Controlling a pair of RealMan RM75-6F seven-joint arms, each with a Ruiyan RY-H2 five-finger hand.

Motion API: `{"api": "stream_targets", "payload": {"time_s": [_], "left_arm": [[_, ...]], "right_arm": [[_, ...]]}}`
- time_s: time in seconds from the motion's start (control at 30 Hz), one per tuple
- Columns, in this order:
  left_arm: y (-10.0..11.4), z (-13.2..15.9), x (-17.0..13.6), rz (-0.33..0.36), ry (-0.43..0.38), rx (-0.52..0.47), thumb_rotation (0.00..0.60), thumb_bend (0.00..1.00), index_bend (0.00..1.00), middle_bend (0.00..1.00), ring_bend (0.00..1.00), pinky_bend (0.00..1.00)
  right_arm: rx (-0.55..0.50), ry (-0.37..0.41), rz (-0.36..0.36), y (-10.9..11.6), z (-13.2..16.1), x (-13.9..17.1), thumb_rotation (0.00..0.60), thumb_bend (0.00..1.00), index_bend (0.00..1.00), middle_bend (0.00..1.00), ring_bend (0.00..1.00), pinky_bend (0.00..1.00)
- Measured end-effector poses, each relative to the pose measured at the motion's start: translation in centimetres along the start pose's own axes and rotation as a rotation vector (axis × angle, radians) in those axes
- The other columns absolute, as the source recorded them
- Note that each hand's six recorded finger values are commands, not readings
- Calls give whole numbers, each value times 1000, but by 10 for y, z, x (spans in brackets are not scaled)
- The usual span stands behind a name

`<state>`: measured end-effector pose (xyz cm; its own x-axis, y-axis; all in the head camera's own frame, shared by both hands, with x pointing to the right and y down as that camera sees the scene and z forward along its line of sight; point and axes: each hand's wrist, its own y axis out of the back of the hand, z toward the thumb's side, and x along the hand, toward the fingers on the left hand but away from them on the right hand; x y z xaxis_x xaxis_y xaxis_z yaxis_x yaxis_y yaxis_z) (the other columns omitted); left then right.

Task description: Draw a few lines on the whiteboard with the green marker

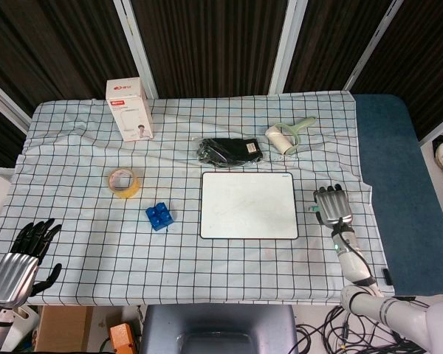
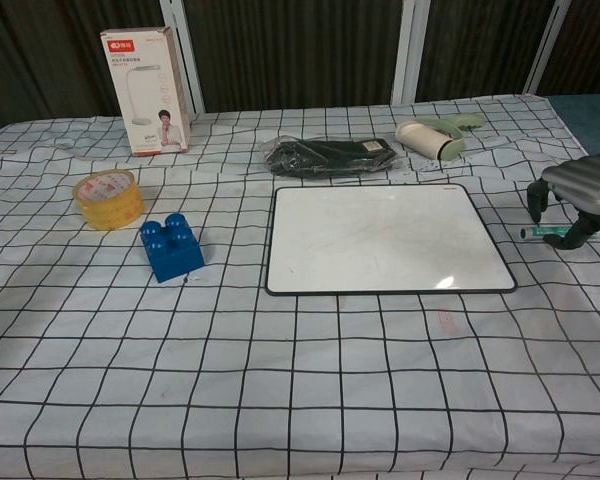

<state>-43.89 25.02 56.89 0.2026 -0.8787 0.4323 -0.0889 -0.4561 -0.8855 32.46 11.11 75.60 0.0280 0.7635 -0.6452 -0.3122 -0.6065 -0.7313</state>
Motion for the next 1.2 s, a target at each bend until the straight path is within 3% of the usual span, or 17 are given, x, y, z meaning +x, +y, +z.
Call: {"api": "stream_targets", "payload": {"time_s": [0.93, 1.2], "left_arm": [[1, -2, 2, -1, 2, -3, 600, 421, 0, 0, 0, 38], [1, -2, 3, -1, 1, -4, 600, 421, 0, 0, 0, 38]], "right_arm": [[20, -1, 7, -5, 1, -1, 600, 302, 526, 379, 303, 274], [33, 9, -4, -3, 3, 0, 600, 331, 645, 451, 380, 332]]}}
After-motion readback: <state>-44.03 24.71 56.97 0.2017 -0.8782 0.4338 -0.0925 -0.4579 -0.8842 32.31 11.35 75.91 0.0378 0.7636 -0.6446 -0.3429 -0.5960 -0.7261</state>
